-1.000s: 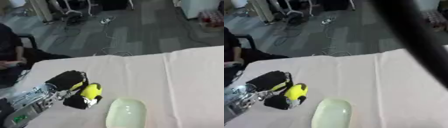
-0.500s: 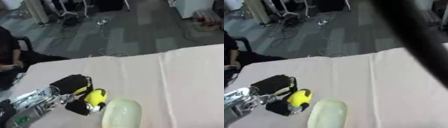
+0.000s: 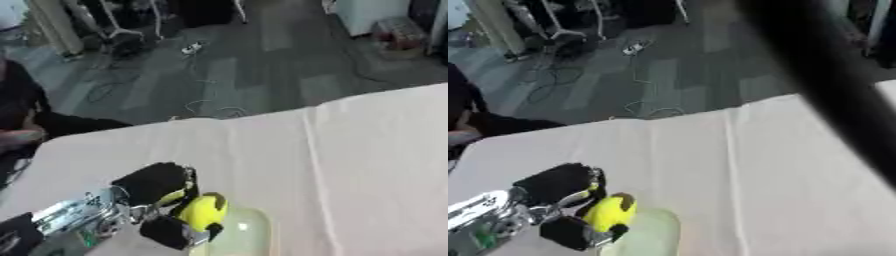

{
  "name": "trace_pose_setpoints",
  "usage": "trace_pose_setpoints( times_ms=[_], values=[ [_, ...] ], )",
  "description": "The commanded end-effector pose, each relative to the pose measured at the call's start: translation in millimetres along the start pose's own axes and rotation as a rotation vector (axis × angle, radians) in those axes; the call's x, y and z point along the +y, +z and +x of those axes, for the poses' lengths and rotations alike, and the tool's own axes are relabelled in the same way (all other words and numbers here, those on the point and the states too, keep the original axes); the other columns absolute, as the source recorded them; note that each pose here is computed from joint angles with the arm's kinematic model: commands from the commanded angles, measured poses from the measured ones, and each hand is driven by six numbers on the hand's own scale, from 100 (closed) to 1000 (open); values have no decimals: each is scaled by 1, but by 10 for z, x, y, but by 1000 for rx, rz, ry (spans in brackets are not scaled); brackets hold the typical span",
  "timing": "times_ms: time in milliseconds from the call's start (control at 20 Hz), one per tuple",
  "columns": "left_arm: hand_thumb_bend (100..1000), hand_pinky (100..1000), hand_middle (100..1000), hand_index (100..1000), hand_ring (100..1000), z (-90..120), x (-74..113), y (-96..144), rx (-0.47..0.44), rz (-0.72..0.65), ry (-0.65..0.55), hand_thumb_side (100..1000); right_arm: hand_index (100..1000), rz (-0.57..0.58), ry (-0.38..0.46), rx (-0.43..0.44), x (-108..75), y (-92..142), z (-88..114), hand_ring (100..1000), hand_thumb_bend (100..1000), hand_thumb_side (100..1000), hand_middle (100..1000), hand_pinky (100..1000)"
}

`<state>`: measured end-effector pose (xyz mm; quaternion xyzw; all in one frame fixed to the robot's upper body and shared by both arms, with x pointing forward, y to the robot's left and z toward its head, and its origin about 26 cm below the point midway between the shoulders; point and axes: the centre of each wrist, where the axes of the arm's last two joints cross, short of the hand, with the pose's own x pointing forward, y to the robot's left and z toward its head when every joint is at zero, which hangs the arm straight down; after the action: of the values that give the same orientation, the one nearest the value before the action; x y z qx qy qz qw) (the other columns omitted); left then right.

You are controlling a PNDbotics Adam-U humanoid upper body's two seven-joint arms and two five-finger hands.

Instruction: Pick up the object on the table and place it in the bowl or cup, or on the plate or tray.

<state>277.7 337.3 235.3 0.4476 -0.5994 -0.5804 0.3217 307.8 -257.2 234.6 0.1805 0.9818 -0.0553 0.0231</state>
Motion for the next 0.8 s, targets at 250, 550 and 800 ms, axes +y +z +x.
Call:
trace_pose_setpoints(
  times_ms=[250, 550, 800],
  values=[
    [192, 100, 100, 345, 100, 41, 34, -13, -45, 35, 2, 900, 502, -305, -208, -257, -109, -151, -20, 317, 341, 696, 316, 316],
    [322, 276, 465, 612, 433, 54, -45, 18, -18, -96, 41, 946, 501, -306, -201, -255, -143, -149, -28, 316, 341, 693, 315, 317],
    [367, 324, 529, 633, 491, 45, -48, 28, -5, -143, 51, 940, 499, -302, -197, -251, -143, -129, -25, 316, 339, 692, 314, 317]
  ],
)
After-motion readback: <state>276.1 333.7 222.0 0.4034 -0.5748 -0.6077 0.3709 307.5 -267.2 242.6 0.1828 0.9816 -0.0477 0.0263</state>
